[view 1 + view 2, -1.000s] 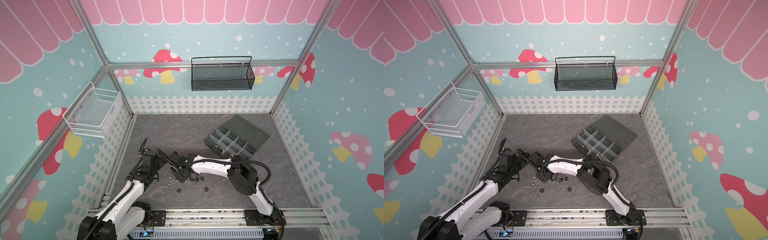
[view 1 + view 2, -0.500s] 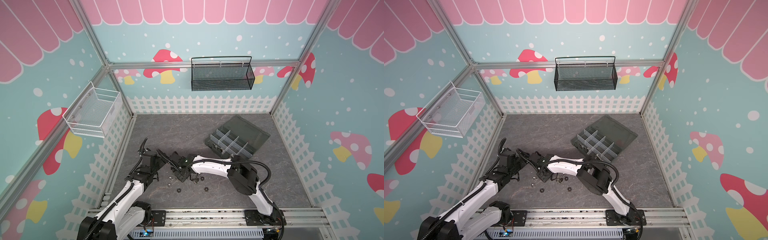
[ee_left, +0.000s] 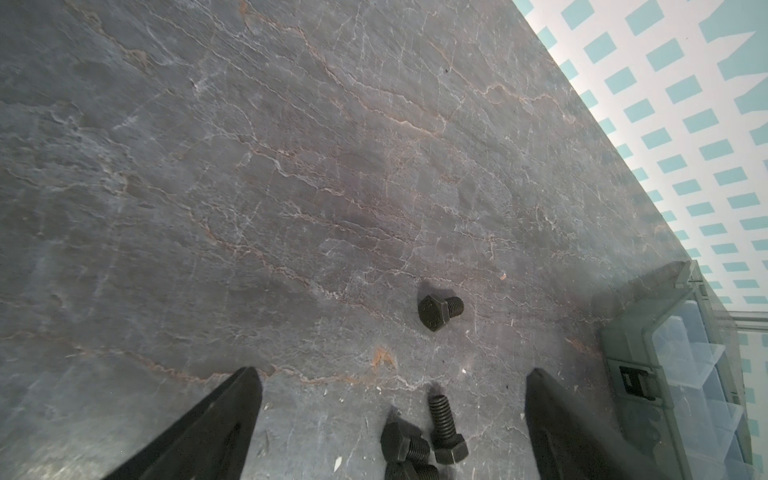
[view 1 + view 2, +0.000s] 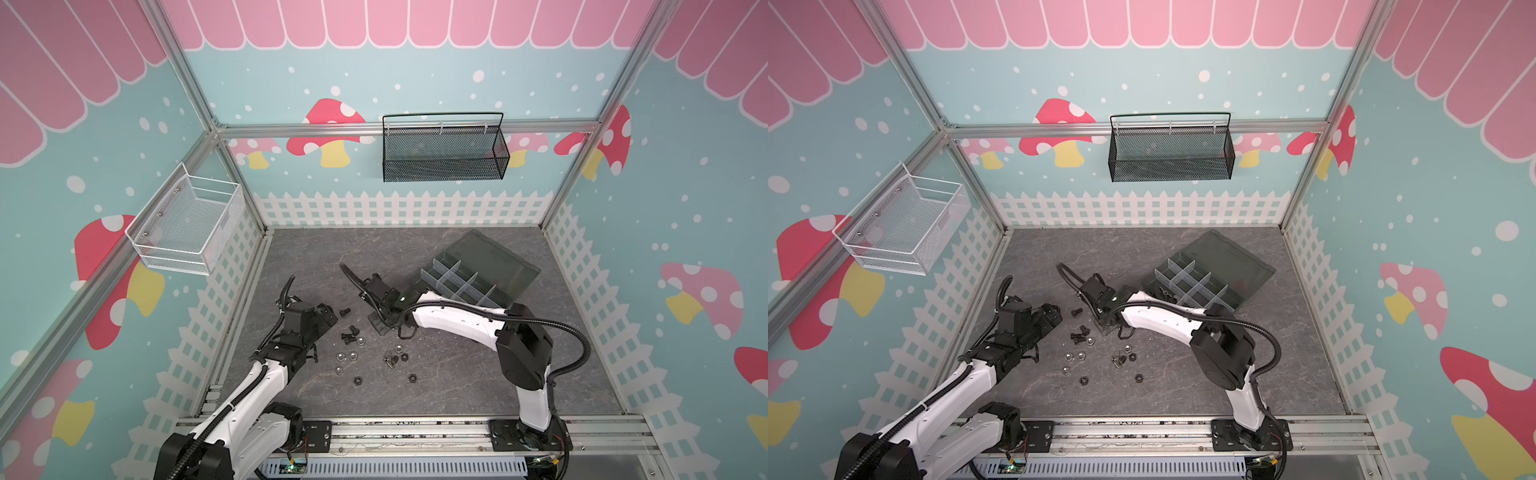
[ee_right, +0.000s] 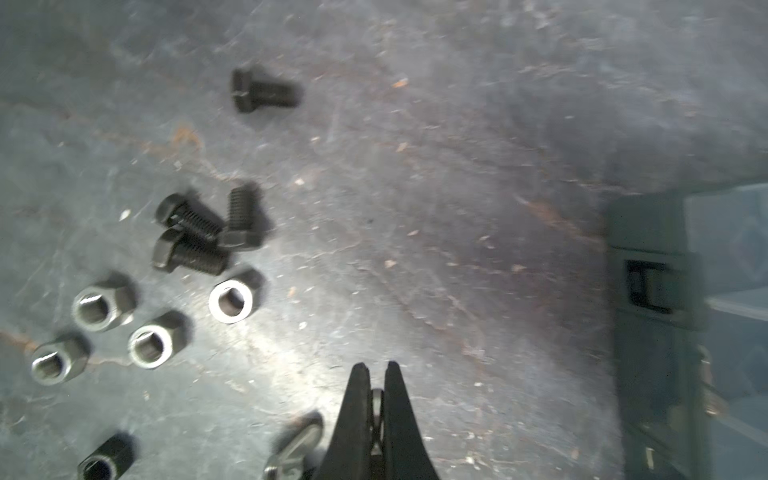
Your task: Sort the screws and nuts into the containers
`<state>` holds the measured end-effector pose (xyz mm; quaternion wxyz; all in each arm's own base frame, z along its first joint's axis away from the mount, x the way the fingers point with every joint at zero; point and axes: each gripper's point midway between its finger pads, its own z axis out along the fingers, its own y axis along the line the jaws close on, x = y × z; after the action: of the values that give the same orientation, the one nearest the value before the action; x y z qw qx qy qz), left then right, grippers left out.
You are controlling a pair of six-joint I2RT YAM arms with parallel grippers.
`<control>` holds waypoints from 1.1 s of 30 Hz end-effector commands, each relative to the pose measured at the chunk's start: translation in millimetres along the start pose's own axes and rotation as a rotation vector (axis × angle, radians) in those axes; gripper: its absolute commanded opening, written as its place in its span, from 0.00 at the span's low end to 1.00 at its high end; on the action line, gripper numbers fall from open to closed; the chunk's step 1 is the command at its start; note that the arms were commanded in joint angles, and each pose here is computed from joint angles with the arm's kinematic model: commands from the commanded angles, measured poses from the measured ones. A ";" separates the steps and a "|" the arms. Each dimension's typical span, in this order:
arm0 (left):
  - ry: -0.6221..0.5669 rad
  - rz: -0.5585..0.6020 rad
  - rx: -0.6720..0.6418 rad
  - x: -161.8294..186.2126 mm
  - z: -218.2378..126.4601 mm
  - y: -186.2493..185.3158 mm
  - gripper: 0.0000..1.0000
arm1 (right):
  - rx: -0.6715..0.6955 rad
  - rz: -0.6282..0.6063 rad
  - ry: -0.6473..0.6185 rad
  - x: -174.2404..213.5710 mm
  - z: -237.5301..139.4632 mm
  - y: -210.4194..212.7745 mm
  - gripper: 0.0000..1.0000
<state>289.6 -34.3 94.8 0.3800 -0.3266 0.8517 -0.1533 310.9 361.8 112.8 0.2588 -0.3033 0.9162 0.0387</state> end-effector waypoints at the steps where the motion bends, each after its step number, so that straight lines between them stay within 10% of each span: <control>1: 0.003 -0.016 0.001 1.0 0.5 1.8 1.00 | 0.065 0.099 -0.058 -11.2 -14.1 -47.6 0.00; 14: 0.012 -0.016 0.020 0.6 2.8 -4.6 1.00 | 0.187 0.200 -0.103 -21.2 -2.8 -156.9 0.00; 33: 0.024 0.002 0.030 -0.2 3.7 -9.5 1.00 | 0.163 0.135 -0.066 -26.5 63.0 -171.6 0.00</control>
<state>290.7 -41.3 88.5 0.3653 -0.3183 0.8593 -0.1640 440.2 243.1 76.6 0.2862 -0.2111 0.9345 -0.0168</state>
